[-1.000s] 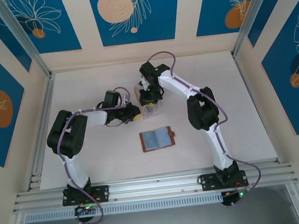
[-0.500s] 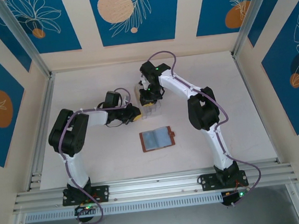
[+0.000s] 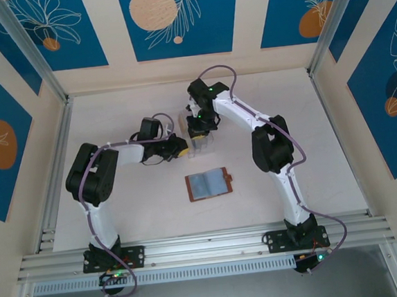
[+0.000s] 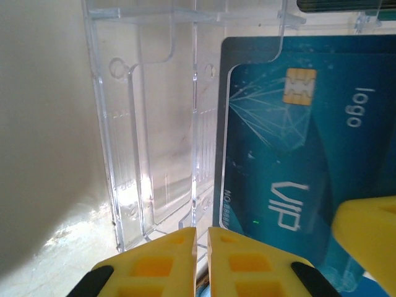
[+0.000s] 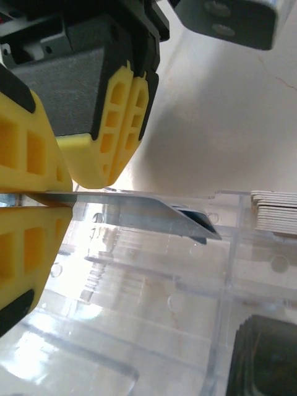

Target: Put the credit cards into the card holder

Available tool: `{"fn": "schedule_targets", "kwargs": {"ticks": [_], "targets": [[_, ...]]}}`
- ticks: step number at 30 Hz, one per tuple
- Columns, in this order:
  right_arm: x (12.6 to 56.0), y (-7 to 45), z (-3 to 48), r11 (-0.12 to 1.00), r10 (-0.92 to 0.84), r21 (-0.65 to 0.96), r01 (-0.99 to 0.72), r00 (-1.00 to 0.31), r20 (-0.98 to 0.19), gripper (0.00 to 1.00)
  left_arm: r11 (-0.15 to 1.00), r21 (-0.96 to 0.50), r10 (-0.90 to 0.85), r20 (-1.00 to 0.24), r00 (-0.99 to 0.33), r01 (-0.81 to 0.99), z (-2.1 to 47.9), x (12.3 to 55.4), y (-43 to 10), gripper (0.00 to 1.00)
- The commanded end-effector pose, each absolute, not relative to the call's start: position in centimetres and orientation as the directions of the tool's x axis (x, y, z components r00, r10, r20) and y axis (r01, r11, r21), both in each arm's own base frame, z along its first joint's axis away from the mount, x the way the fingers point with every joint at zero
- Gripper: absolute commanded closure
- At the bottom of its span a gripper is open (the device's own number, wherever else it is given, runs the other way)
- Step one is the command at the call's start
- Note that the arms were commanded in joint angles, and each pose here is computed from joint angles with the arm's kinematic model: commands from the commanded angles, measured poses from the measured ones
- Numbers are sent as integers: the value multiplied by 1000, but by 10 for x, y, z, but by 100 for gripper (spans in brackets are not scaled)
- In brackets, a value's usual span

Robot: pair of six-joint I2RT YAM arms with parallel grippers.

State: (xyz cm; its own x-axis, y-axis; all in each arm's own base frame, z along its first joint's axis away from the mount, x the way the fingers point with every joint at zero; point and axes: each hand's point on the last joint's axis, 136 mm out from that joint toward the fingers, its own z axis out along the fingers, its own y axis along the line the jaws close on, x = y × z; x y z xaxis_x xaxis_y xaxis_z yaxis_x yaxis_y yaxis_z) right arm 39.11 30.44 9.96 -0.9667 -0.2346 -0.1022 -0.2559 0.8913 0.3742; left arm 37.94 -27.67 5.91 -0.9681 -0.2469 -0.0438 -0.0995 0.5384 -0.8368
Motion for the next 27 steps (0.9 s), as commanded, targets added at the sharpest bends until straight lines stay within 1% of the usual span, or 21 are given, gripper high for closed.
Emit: {"fn": "schedule_targets", "kwargs": {"ticks": [1,11,20,24,27], "targets": [[386,299,123,890,-221,382,-251,-968,-122,89,529,-845,-233,-53,-971,-81,66,388,-279,88],[386,289,116,899,-204,376,-223,-975,-91,91,536,-843,-213,-71,-975,-56,74,397,-293,88],[384,288,114,901,-198,379,-211,-977,-75,91,548,-835,-189,-69,-980,-47,66,404,-310,89],[383,288,115,899,-200,384,-213,-977,-74,86,563,-824,-186,-52,-981,-63,56,402,-311,90],[383,290,119,891,-204,398,-219,-976,-82,80,583,-810,-183,-50,-982,-68,48,399,-309,90]]}}
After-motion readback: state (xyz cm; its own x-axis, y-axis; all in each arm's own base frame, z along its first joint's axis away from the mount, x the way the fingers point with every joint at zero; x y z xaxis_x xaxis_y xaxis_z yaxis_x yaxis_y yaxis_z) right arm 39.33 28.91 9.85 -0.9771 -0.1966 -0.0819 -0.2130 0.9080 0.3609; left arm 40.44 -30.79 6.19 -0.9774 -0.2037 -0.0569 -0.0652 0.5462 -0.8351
